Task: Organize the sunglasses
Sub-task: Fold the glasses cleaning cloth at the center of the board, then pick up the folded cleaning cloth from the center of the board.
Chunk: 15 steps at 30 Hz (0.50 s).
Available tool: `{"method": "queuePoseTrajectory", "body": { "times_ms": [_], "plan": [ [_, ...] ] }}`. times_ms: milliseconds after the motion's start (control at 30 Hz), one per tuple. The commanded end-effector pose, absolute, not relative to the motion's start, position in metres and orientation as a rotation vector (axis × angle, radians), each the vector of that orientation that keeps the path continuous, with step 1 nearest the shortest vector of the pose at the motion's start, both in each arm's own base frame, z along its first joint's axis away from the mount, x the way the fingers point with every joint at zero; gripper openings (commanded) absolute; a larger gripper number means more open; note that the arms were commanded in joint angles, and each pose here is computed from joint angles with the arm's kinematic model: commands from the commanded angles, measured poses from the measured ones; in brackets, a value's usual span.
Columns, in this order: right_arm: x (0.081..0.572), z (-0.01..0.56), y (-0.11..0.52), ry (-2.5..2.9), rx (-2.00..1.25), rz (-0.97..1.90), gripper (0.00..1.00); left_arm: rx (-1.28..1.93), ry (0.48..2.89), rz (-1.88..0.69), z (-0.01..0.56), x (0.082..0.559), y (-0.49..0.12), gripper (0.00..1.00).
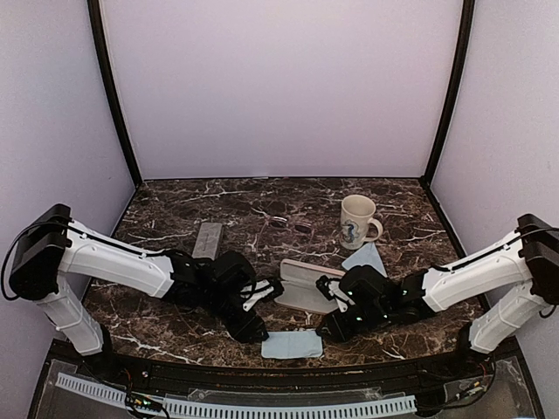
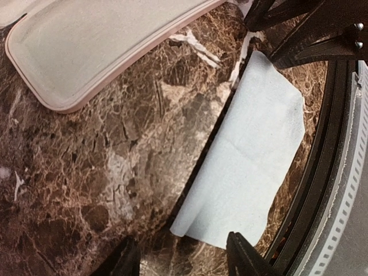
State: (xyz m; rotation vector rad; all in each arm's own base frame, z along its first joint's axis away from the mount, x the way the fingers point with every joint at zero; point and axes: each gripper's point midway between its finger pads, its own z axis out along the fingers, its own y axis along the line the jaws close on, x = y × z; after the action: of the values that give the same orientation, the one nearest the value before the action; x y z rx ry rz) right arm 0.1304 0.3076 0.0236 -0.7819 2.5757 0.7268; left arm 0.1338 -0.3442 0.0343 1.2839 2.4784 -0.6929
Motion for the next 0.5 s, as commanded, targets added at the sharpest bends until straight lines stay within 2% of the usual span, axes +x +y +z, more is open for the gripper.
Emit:
{"method": "queuePoseTrajectory", "body": {
  "times_ms": [0,167,467],
  "plan": [
    [0.132,0.023,0.317,2.567,-0.796,0.777,0.39,1.291,2.458,-0.798,0.039,0.133,-0.352,0.52],
    [0.13,0.021,0.318,2.574,-0.8,0.802,0.34,1.298,2.479,-0.835,0.033,0.132,-0.352,0.43],
    [0.124,0.019,0.32,2.574,-0.815,0.848,0.24,1.306,2.48,-0.886,0.026,0.128,-0.356,0.35]
  ]
}}
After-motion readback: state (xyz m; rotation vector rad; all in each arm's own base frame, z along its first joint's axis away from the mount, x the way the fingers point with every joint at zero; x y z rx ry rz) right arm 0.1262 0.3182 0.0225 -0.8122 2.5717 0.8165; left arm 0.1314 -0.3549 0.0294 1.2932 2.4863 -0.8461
